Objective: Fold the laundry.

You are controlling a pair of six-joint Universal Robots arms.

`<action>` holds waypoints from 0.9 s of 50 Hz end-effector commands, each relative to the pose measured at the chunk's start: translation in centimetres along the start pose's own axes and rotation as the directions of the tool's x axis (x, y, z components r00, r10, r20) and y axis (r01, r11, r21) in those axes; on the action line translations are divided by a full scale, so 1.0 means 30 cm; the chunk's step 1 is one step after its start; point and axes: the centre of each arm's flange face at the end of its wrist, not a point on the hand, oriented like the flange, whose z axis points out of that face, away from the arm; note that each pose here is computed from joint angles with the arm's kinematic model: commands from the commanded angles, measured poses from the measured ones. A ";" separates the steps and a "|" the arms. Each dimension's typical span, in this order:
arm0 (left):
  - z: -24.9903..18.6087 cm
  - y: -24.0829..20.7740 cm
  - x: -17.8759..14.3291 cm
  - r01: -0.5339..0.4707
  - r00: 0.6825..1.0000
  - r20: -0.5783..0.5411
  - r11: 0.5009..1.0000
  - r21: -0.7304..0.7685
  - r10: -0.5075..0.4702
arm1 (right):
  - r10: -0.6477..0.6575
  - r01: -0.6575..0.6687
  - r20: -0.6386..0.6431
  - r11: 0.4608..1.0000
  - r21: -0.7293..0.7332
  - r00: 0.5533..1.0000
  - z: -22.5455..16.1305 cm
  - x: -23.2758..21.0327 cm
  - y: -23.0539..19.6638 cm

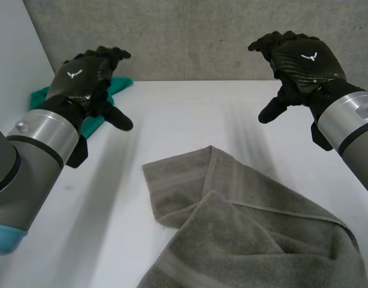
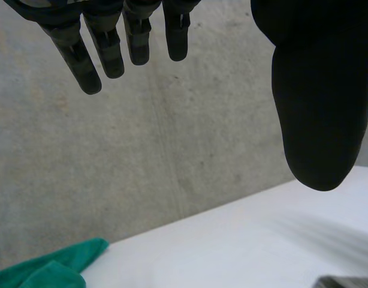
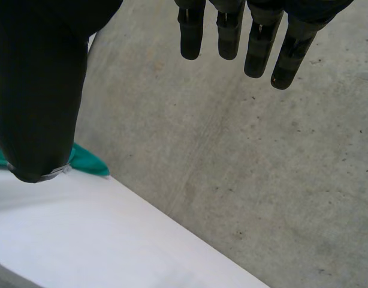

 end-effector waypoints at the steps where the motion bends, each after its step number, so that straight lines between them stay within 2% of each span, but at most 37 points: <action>1: -0.084 0.067 0.059 -0.046 0.996 -0.085 0.979 -0.196 0.030 | -0.166 0.172 0.078 0.981 -0.086 0.983 0.005 -0.021 0.058; 4: -0.137 0.114 0.092 -0.071 0.989 -0.147 0.949 -0.308 0.026 | -0.273 0.302 0.179 0.939 -0.167 0.945 0.004 -0.047 0.137; 9: -0.199 0.181 0.105 -0.087 0.982 -0.187 0.902 -0.423 0.007 | -0.397 0.488 0.342 0.839 -0.240 0.852 -0.013 -0.083 0.259; 10: -0.206 0.192 0.104 -0.088 0.982 -0.189 0.896 -0.434 0.005 | -0.427 0.535 0.383 0.809 -0.243 0.819 -0.021 -0.091 0.290; 13: -0.230 0.238 0.101 -0.092 0.982 -0.189 0.871 -0.483 0.000 | -0.471 0.603 0.438 0.762 -0.235 0.766 -0.024 -0.098 0.346; 15: -0.247 0.280 0.103 -0.098 0.982 -0.190 0.844 -0.527 -0.004 | -0.471 0.617 0.465 0.752 -0.233 0.750 -0.024 -0.105 0.379; 25: -0.272 0.454 0.111 -0.119 0.984 -0.179 0.735 -0.668 -0.003 | -0.429 0.583 0.545 0.800 -0.142 0.721 0.025 -0.141 0.496; 39: -0.292 0.493 0.167 -0.170 0.981 -0.183 0.749 -0.641 0.066 | -0.438 0.588 0.550 0.799 -0.125 0.711 0.161 -0.140 0.585; 45: -0.295 0.518 0.183 -0.186 0.978 -0.198 0.735 -0.652 0.071 | -0.407 0.586 0.574 0.794 -0.162 0.710 0.195 -0.137 0.626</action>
